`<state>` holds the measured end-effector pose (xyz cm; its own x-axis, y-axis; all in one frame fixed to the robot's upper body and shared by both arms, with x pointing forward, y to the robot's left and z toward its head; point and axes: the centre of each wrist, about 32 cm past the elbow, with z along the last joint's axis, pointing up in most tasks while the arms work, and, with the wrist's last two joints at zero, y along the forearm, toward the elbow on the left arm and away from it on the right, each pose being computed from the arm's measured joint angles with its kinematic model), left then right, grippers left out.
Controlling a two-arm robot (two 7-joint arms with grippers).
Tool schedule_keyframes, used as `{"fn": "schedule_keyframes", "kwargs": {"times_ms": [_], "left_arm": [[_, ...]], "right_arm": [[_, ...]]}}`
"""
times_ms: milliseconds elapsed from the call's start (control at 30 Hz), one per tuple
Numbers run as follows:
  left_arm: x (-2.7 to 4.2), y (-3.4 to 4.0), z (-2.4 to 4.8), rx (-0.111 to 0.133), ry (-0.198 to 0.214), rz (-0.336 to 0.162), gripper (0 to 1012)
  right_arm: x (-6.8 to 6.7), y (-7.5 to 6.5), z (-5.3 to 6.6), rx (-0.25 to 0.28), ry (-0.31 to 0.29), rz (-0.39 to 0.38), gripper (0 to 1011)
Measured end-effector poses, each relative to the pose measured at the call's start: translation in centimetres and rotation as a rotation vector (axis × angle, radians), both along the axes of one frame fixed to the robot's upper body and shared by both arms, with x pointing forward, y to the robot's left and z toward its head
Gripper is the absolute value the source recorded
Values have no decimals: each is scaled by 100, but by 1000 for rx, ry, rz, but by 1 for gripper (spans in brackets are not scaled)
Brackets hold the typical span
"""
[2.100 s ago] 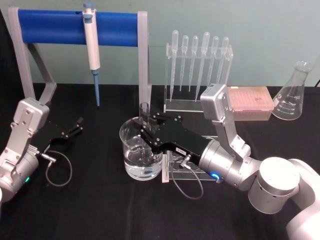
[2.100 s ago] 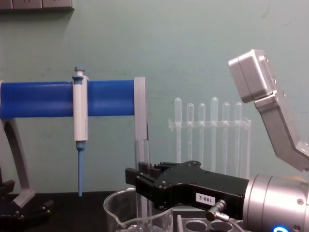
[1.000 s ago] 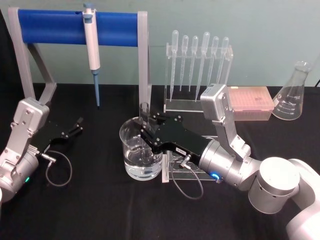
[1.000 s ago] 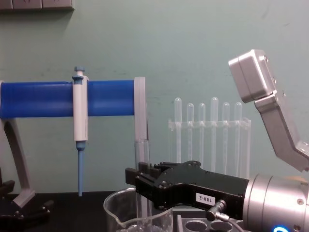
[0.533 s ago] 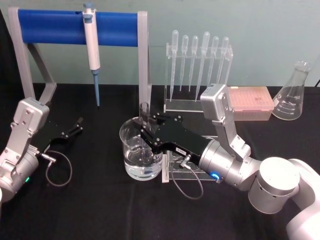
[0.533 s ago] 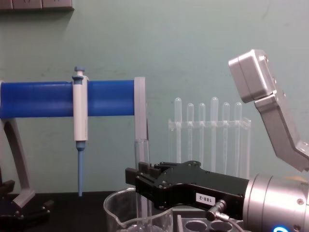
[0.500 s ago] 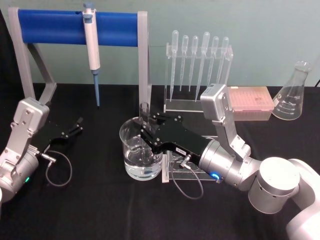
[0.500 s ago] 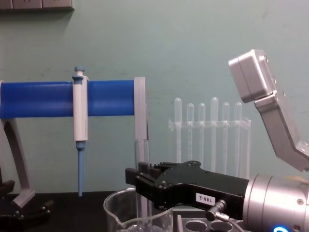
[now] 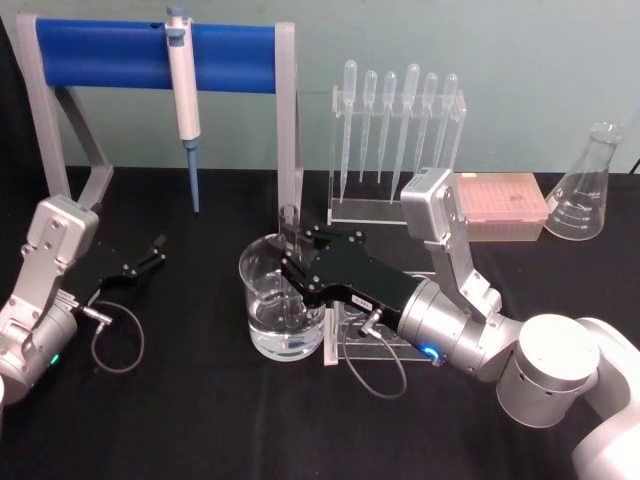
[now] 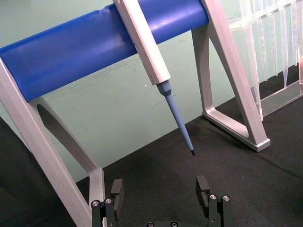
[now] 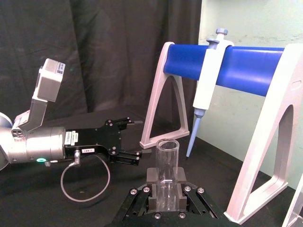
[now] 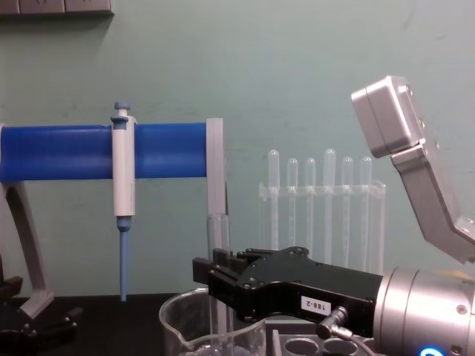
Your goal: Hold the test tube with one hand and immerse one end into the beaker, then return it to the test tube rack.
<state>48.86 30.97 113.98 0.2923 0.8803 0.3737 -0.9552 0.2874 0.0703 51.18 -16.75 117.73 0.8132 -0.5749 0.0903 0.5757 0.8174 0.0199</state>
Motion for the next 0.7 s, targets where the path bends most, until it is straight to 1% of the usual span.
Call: {"fn": "schedule_keyframes", "kwargs": {"times_ms": [700], "left_arm": [[0,0,0,0,0,0,1000]], "right_arm": [[0,0,0,0,0,0,225]]}}
